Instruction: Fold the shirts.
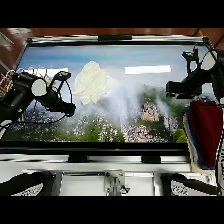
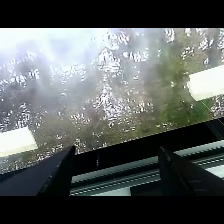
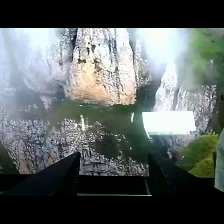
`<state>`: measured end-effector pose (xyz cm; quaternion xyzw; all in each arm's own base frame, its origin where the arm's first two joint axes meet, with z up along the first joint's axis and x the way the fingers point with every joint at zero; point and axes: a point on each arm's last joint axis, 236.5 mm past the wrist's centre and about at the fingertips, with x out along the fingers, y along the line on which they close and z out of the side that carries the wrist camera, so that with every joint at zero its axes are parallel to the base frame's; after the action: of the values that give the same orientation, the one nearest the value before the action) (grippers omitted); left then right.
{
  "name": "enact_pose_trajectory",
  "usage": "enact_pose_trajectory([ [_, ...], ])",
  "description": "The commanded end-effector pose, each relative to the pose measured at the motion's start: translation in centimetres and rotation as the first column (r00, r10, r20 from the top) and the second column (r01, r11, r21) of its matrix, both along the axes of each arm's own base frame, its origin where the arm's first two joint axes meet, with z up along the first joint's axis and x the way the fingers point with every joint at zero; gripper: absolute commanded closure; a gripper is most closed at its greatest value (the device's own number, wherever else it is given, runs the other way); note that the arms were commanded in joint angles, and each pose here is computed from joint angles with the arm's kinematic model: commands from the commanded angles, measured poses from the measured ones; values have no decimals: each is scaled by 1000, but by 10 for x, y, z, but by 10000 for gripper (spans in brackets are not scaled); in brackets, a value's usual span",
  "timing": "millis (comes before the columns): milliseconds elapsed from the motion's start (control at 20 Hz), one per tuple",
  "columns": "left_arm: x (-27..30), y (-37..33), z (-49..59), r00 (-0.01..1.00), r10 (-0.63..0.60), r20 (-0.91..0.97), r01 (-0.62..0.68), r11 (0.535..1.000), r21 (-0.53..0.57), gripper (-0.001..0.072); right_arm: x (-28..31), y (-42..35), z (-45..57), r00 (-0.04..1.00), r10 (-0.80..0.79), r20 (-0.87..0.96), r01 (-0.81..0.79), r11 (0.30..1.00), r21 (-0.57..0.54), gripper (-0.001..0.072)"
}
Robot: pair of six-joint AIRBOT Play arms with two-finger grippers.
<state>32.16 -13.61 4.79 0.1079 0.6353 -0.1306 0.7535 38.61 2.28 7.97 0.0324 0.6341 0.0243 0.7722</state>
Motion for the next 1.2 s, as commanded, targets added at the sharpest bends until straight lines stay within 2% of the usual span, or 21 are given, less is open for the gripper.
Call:
enact_pose_trajectory([
  [0, 0, 0, 0, 1000, 0, 0, 0, 1000, 0, 99, 0, 1, 0, 1000, 1, 0, -1, 1000, 0, 168],
  [1000, 1, 3, 0, 1000, 19, -7, -19, 1000, -14, 99, -1, 3, 0, 1000, -3, -6, 4, 1000, 11, 168],
  [1150, -5, -12, 0, 999, 14, -34, -17, 997, -78, 99, -9, 8, -1, 999, -2, -39, 3, 999, 32, 168],
])
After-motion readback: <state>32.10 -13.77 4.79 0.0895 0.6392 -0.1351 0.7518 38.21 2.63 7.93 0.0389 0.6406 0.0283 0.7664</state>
